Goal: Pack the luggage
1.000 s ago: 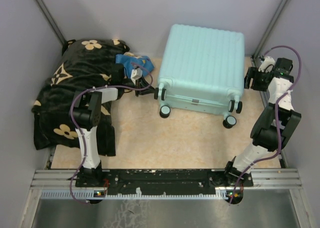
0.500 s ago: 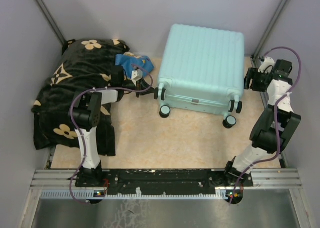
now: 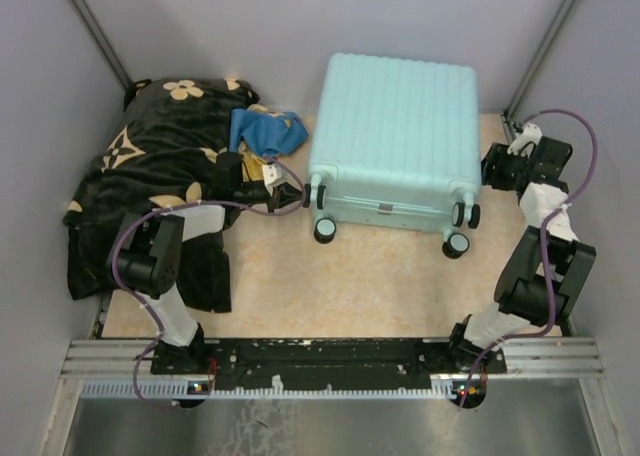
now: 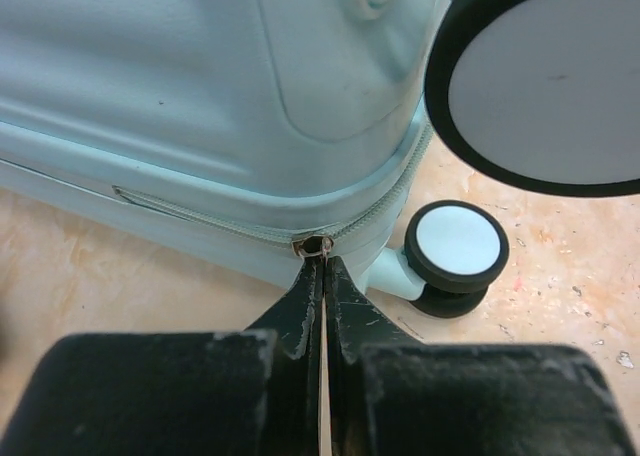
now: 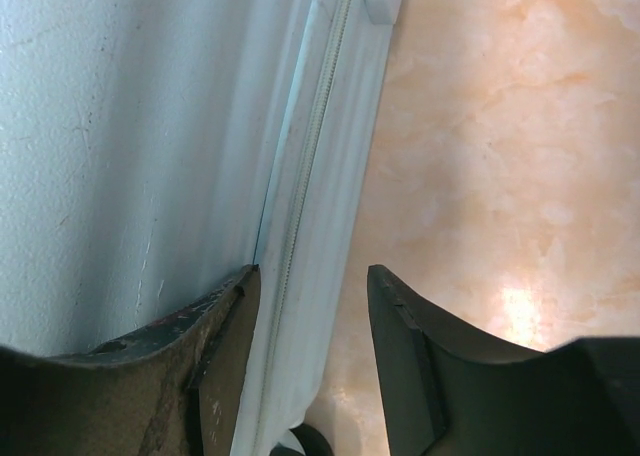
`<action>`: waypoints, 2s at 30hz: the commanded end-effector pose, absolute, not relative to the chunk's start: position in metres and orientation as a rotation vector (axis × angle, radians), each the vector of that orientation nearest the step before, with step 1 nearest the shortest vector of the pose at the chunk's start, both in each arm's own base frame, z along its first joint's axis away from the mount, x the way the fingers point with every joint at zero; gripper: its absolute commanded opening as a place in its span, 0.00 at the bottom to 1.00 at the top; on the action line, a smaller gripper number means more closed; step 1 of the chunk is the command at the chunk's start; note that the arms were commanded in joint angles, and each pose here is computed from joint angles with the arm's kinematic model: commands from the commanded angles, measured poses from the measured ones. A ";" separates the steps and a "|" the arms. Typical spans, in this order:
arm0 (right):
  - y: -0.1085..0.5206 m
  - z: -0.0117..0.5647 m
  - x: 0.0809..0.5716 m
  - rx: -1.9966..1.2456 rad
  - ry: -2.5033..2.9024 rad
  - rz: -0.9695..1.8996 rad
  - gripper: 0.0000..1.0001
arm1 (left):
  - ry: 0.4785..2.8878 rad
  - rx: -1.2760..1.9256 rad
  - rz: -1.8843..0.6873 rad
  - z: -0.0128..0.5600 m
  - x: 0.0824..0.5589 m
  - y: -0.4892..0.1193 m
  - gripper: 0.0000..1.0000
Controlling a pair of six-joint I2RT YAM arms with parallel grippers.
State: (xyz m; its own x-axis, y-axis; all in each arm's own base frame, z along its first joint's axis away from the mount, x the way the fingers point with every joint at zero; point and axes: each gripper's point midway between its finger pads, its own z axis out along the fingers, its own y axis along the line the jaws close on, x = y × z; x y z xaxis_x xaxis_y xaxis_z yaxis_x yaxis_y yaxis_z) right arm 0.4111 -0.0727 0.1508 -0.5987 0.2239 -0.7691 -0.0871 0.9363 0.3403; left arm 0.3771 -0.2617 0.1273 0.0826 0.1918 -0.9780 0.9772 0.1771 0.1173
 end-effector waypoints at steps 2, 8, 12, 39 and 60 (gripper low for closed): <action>0.035 0.096 0.359 0.085 2.367 0.887 0.49 | 1.331 1.212 -0.949 0.136 0.332 -0.288 0.00; 0.060 0.095 0.352 0.040 2.349 0.953 0.48 | 1.434 1.019 -1.008 0.143 0.326 -0.299 0.00; 0.073 0.094 0.351 0.023 2.334 0.982 0.46 | 1.377 1.035 -1.066 0.149 0.310 -0.304 0.00; 0.020 0.082 0.340 0.325 2.329 0.884 0.45 | 1.312 0.968 -0.709 0.169 0.370 -0.298 0.00; 0.119 0.065 0.307 0.398 2.305 1.236 0.22 | 1.002 1.114 -0.842 0.199 0.258 -0.389 0.00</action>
State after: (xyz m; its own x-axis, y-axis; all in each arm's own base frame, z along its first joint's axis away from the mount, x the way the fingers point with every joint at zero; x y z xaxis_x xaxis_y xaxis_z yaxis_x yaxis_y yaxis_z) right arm 0.4117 -0.0316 0.1429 -0.3189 0.6052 -0.7294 0.0340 0.7764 0.6293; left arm 0.3520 -0.2742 0.1179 0.1497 0.3456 -0.9264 0.6800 0.6441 0.3502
